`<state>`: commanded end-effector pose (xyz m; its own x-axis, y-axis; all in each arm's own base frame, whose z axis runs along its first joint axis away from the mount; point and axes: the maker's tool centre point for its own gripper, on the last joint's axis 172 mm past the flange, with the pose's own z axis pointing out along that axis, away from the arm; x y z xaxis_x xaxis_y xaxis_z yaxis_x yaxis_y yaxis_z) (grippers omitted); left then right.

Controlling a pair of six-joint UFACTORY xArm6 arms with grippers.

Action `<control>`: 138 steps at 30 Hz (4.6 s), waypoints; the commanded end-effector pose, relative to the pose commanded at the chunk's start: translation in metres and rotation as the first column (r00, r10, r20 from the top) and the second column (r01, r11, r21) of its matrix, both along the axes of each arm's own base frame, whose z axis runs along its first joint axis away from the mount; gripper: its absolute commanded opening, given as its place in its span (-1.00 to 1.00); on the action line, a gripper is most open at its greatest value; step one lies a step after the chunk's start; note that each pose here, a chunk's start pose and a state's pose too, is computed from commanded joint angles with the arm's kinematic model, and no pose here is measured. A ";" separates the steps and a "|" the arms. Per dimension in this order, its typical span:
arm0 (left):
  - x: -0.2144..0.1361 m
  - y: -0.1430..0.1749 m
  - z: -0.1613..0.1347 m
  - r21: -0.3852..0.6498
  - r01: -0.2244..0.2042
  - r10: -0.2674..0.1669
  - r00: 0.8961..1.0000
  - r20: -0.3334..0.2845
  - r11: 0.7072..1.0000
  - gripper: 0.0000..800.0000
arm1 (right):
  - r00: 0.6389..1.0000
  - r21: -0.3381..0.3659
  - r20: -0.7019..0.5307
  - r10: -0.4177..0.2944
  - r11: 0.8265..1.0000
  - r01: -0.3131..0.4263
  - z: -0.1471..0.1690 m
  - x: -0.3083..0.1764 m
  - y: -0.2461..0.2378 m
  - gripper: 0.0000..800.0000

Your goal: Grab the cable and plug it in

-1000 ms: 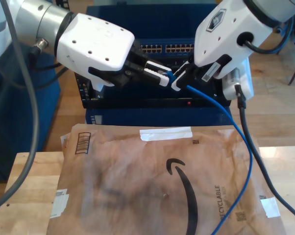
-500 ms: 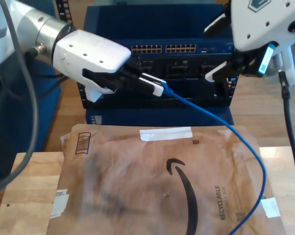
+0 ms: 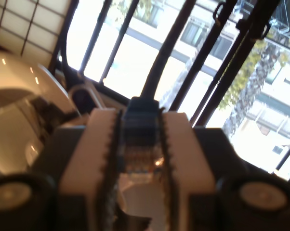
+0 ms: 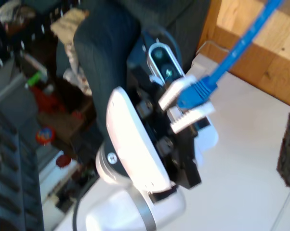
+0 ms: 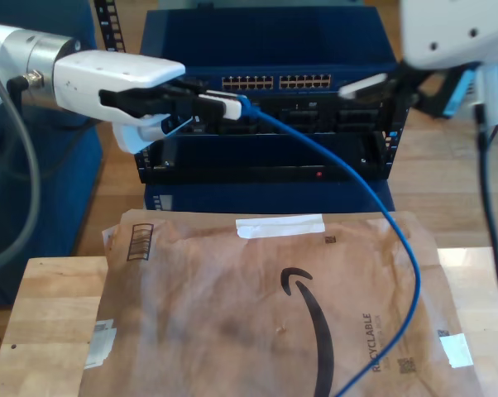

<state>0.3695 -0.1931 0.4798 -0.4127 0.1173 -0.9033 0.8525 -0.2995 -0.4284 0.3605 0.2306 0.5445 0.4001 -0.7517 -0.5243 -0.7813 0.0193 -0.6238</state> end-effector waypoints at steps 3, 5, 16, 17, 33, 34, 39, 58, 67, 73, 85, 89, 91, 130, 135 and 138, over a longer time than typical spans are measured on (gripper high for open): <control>-0.005 0.000 0.002 0.008 0.018 -0.018 0.999 -0.049 1.000 -0.99 | 0.997 0.024 0.083 -0.009 1.000 0.007 0.002 0.001 0.005 0.98; -0.011 0.001 0.006 0.011 0.044 -0.043 0.996 -0.084 0.999 -0.99 | 0.994 0.037 0.108 -0.015 0.999 0.011 -0.001 0.002 0.010 0.98; -0.009 0.007 0.022 -0.056 0.065 -0.073 0.985 -0.156 0.996 -0.99 | 0.972 0.082 0.225 -0.071 0.995 0.054 -0.004 -0.001 0.000 0.98; -0.007 0.009 0.024 -0.071 0.061 -0.072 0.984 -0.161 0.996 -0.99 | 0.973 0.079 0.222 -0.056 0.996 0.039 -0.007 -0.004 0.005 0.98; -0.019 0.019 0.030 -0.145 0.131 -0.159 0.967 -0.200 0.981 -0.99 | 0.952 0.065 0.299 0.058 0.995 -0.081 -0.018 -0.021 0.058 0.98; -0.020 0.019 0.030 -0.146 0.132 -0.160 0.966 -0.201 0.980 -0.99 | 0.951 0.061 0.302 0.070 0.994 -0.093 -0.020 -0.024 0.063 0.98; -0.023 0.020 0.031 -0.152 0.145 -0.174 0.964 -0.200 0.978 -0.99 | 0.945 0.064 0.321 0.063 0.994 -0.088 -0.024 -0.022 0.065 0.98; -0.029 0.021 0.034 -0.163 0.164 -0.196 0.960 -0.201 0.973 -0.99 | 0.948 0.080 0.316 0.040 0.994 -0.069 -0.027 -0.018 0.065 -0.17; -0.030 0.021 0.032 -0.164 0.167 -0.199 0.958 -0.205 0.972 -0.99 | 0.948 0.080 0.316 0.042 0.994 -0.070 -0.027 -0.018 0.065 -0.23; -0.031 0.021 0.032 -0.160 0.171 -0.204 0.954 -0.219 0.972 -0.99 | 0.948 0.080 0.315 0.041 0.994 -0.069 -0.027 -0.018 0.066 -0.23; -0.031 0.021 0.032 -0.157 0.179 -0.214 0.945 -0.247 0.971 -0.99 | 0.946 0.083 0.321 0.040 0.994 -0.071 -0.026 -0.018 0.067 -0.31; -0.033 0.022 0.032 -0.160 0.184 -0.220 0.944 -0.247 0.970 -0.99 | 0.947 0.081 0.318 0.041 0.994 -0.070 -0.028 -0.018 0.067 -0.40; -0.033 0.021 0.033 -0.160 0.187 -0.223 0.943 -0.246 0.969 -0.99 | 0.947 0.082 0.320 0.041 0.994 -0.071 -0.027 -0.018 0.068 -0.44; -0.001 0.045 0.055 -0.205 0.048 -0.089 0.977 -0.194 0.978 0.51 | 0.977 0.154 0.212 -0.028 0.988 -0.005 -0.029 -0.006 0.074 -0.99; 0.033 0.093 0.059 -0.108 -0.131 0.117 0.985 -0.127 0.986 0.67 | 0.987 0.100 0.152 -0.047 0.994 0.032 -0.054 0.017 0.066 -1.00; 0.032 0.111 0.037 0.051 -0.148 0.153 0.983 -0.105 0.988 0.83 | 0.989 0.056 0.070 -0.130 0.990 0.127 -0.074 0.048 0.020 -1.00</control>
